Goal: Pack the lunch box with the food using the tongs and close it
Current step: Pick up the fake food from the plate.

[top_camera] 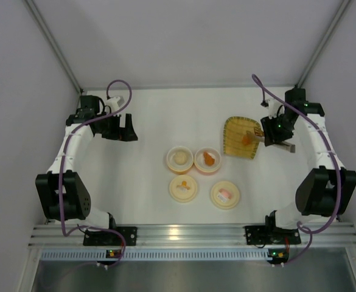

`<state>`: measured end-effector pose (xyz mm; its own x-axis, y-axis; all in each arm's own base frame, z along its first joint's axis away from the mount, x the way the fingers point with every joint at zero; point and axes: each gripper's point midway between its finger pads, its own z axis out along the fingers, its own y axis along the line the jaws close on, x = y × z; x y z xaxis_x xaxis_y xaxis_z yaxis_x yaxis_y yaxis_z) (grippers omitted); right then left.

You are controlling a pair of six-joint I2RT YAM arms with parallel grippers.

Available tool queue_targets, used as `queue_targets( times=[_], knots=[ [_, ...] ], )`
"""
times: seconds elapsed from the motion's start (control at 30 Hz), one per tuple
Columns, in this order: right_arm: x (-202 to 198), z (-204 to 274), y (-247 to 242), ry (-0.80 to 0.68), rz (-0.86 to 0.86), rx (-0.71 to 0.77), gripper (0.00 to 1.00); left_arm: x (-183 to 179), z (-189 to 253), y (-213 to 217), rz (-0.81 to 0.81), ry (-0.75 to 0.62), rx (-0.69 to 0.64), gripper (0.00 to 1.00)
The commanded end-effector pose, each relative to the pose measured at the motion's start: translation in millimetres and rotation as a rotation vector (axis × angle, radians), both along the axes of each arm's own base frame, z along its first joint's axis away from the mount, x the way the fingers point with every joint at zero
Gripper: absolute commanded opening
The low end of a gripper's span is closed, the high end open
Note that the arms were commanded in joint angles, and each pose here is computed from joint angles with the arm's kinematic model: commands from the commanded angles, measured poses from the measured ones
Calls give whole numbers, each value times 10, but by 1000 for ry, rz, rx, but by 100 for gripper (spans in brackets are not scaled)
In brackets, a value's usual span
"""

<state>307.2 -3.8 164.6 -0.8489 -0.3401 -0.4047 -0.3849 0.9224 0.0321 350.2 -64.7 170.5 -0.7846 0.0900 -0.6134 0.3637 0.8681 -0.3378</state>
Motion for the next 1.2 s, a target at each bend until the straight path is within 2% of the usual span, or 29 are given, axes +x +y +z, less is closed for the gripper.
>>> queue_targets(
  times=[0.0,0.43,0.77,1.03,1.17],
  knots=[
    [226,108,16,-94,-111,0,42,61,148,-18,-7,-59,-14,98],
    [180,6,238,-38,-169,63,45,85,78,-27,-2,-45,-24,98],
    [200,-109,448,-63,-200,-44,46,52,44,-5,-1,-45,-8,98],
    [279,-116,312,-92,-267,-132,46,30,27,17,-2,-49,8,98],
    [266,-145,324,-78,-271,-127,45,23,-7,18,0,-41,8,98]
  ],
)
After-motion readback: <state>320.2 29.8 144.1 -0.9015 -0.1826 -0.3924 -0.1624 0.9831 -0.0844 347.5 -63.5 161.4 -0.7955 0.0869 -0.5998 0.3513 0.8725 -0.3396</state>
